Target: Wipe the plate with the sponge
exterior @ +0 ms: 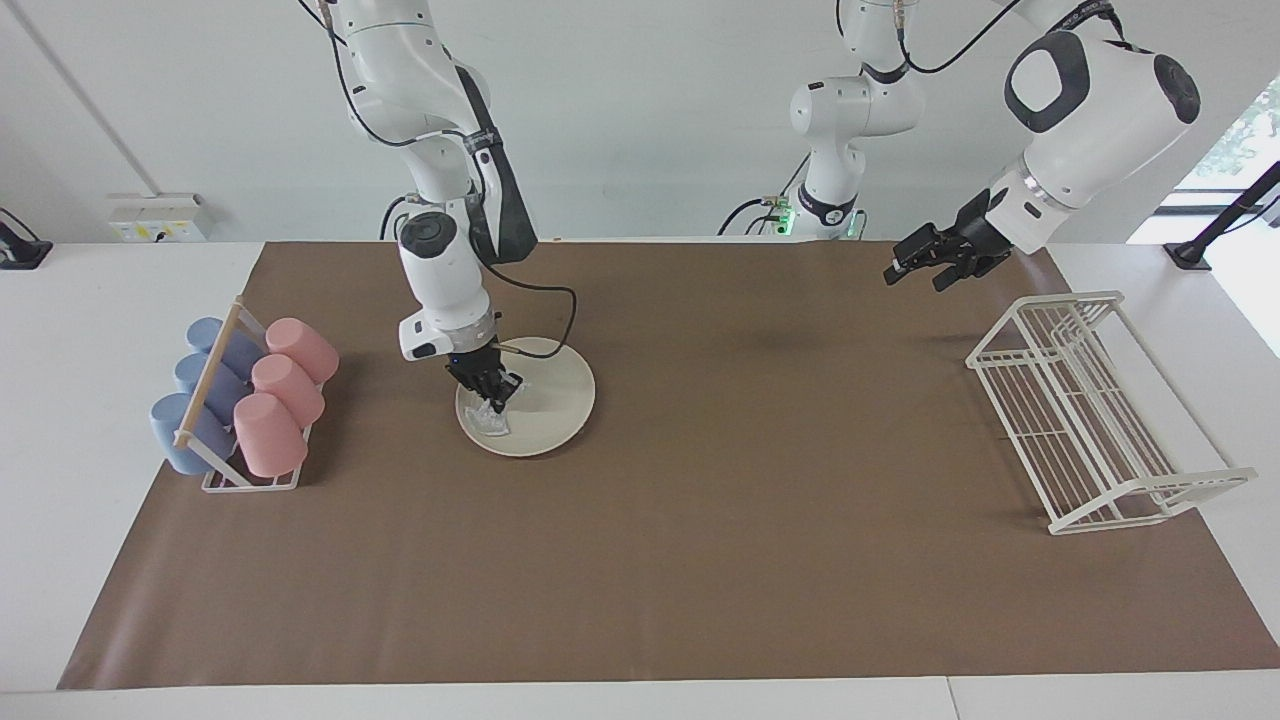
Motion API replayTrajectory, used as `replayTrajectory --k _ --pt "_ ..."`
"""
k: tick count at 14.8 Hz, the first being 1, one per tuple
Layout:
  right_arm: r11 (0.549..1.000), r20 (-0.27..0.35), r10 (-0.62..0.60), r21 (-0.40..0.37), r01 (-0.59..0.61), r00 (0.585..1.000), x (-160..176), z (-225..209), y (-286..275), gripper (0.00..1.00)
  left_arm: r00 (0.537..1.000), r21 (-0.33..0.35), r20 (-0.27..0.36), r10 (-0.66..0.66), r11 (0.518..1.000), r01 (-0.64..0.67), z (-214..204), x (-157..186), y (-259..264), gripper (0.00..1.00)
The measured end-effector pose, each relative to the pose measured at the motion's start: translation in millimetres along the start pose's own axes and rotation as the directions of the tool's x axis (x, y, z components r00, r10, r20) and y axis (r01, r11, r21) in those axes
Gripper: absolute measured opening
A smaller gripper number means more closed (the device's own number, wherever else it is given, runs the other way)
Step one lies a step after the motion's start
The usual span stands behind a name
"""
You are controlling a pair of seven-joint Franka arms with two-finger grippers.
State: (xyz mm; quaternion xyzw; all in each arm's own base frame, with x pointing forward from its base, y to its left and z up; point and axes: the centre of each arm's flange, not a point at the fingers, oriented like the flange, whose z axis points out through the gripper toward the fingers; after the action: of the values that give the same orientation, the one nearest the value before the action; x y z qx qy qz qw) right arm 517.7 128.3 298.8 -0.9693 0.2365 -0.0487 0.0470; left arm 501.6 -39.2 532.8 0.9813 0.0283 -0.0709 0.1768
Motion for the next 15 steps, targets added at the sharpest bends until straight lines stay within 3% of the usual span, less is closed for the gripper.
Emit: replayTrajectory --k 5,11,15 --pt "1.0 0.006 0.02 0.003 -0.02 1.0 -14 1 -16 0.11 1.0 0.0 0.0 0.0 1.0 0.0 0 0 0 1.0" --pt "0.976 0.028 0.216 0.006 -0.216 0.976 -78 4 -73 0.11 1.0 0.0 0.0 0.0 1.0 0.0 0 0 0 1.0" --pt "0.961 0.028 0.275 0.005 -0.275 0.961 -75 4 -71 0.11 1.0 0.0 0.0 0.0 1.0 0.0 0 0 0 1.0"
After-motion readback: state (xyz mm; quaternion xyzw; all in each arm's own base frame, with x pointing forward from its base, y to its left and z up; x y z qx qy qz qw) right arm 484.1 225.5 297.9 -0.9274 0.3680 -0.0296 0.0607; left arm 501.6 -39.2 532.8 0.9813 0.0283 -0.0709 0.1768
